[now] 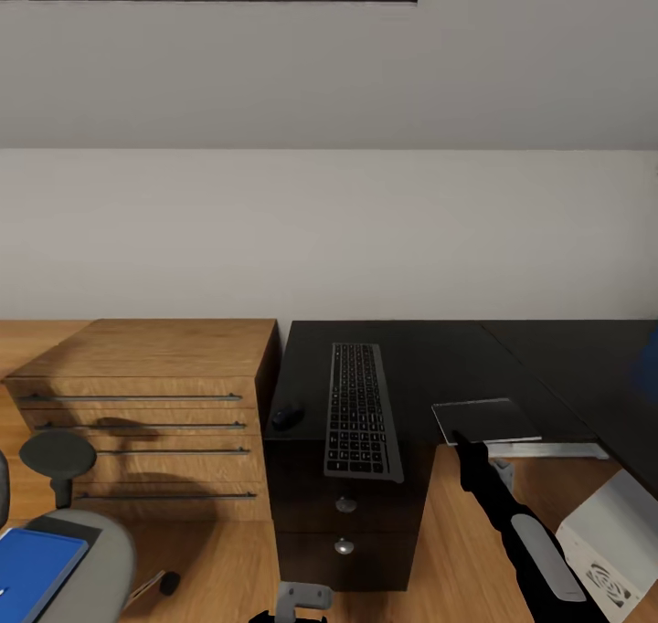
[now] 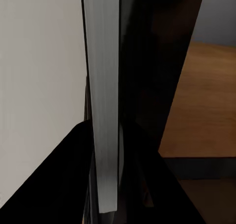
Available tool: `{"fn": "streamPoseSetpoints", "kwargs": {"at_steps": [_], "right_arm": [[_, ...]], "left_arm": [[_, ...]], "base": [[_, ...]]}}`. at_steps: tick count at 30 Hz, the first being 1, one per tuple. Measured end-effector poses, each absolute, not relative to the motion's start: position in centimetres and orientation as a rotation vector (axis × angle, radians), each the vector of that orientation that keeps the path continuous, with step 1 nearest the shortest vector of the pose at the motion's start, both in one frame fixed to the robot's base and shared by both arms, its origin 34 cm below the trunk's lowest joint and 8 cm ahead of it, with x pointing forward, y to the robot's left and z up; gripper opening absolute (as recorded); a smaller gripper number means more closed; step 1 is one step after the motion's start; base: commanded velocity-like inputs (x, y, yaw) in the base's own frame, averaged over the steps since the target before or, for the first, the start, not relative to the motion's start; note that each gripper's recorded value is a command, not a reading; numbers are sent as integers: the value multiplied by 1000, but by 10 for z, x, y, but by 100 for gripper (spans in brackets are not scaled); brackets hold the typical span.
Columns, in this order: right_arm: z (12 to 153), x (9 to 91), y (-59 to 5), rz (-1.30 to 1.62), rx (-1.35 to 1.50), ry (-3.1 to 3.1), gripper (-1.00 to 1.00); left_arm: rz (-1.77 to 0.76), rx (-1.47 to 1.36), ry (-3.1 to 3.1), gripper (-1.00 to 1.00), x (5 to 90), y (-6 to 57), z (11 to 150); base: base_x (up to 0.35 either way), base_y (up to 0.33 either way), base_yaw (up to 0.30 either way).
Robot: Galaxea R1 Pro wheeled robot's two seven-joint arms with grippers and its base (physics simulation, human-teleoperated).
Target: In the bedroom, organize the workspace by keeping the computer under the desk, ensuring the monitor is on the desk, placing the keyboard on the desk next to the monitor, placing the mouse on the desk next to the keyboard, moving the folder from the swivel chair onto the desk next to the mouse, stacking the notebook on top of the folder with the pen on top of the notebook, and positioning the swivel chair next to the desk.
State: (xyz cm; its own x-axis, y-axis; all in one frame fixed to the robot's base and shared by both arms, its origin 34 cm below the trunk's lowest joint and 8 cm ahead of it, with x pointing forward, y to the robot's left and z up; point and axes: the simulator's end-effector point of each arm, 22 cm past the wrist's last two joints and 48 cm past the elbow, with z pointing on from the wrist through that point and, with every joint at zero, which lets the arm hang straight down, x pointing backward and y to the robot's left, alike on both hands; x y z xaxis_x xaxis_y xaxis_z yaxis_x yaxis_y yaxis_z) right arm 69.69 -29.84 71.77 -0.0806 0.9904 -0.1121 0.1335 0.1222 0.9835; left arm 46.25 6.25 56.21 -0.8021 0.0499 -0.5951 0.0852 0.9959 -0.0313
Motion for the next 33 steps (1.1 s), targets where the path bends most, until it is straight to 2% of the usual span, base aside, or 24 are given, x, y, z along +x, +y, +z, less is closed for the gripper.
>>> {"fn": "streamPoseSetpoints", "kwargs": {"at_steps": [1, 2, 25, 33], "right_arm": [[718, 697, -298, 1105, 1185, 1418, -100], [718, 697, -298, 1105, 1185, 1418, 100], [718, 697, -298, 1113, 1182, 1409, 100], [709, 697, -299, 1084, 1200, 1441, 100]], "left_arm": [[-74, 94, 2503, 100, 463, 62, 562], [-75, 93, 2503, 100, 462, 63, 562], [-74, 93, 2503, 100, 463, 63, 562], [-73, 92, 2504, 100, 463, 63, 562]], "base": [[3, 0, 0], [2, 0, 0], [-1, 0, 0], [-146, 0, 0]]}}
